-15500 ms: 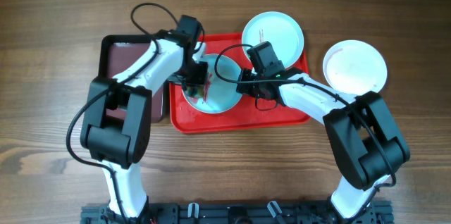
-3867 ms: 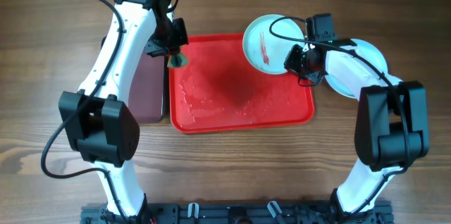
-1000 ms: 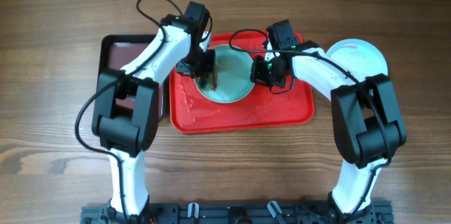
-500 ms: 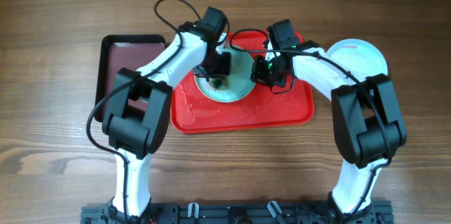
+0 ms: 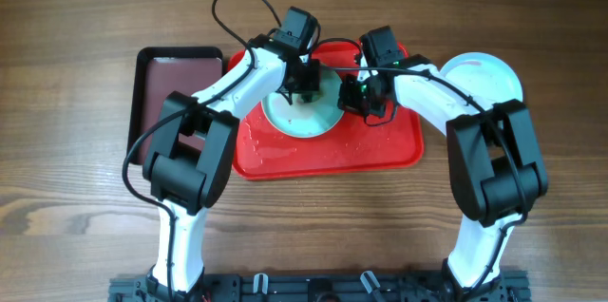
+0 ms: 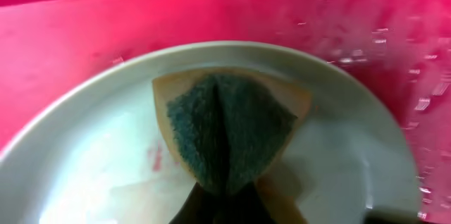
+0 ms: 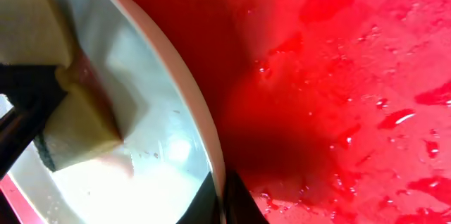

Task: Clean dirty plates on tray and stack at the side
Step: 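Scrub the blue plate with the sponge in the left gripper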

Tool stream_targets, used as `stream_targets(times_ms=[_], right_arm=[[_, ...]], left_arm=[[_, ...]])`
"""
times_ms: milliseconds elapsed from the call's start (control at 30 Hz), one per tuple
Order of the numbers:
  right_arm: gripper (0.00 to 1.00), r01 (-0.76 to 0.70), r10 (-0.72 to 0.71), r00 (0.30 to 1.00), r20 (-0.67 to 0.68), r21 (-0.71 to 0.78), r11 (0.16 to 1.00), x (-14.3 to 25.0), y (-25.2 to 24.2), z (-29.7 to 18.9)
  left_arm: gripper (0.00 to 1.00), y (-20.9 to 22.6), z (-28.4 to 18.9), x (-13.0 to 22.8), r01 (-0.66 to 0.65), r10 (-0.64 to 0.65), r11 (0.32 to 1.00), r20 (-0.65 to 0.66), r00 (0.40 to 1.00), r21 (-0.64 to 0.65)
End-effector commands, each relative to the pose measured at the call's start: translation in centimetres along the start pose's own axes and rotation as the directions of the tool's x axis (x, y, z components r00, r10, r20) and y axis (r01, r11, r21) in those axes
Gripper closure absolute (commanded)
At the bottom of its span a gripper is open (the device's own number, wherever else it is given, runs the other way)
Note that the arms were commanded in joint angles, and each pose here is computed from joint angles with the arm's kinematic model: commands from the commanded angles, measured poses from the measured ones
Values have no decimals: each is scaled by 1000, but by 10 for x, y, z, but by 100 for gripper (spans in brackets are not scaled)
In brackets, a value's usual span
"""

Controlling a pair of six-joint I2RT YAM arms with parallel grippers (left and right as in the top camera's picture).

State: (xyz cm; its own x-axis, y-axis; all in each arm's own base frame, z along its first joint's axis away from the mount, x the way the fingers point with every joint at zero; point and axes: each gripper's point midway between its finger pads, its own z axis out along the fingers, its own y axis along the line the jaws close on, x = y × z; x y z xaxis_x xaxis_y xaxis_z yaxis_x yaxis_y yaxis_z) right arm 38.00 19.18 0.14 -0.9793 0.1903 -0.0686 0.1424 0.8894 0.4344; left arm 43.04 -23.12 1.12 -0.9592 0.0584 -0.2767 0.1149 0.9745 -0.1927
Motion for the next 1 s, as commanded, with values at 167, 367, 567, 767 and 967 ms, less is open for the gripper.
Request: stream_targets(times_ms=[167,367,567,767,967], right_arm=[[96,4,-3,1000,-14,37,999,6,-11,6],[96,4,-4,1000,-12,36,999,6,-11,6],[96,0,1,1000,-12,35,999,6,-11,6],[96,-7,3,998,-60,-64,998,12,4,8],[96,-47,24,988,-152,-146,988,20,-3,25]], left_arm=[[96,87,-1,36,211,-250,942,-125,960,-261],[96,71,-9,72,162,-201,977,-334,921,-140],[96,36,-21,104,39,-5,997,-483,875,60],[96,-5,-15,101,16,65,984,-444,894,177],[96,-6,-10,87,54,21,983,-400,916,176]])
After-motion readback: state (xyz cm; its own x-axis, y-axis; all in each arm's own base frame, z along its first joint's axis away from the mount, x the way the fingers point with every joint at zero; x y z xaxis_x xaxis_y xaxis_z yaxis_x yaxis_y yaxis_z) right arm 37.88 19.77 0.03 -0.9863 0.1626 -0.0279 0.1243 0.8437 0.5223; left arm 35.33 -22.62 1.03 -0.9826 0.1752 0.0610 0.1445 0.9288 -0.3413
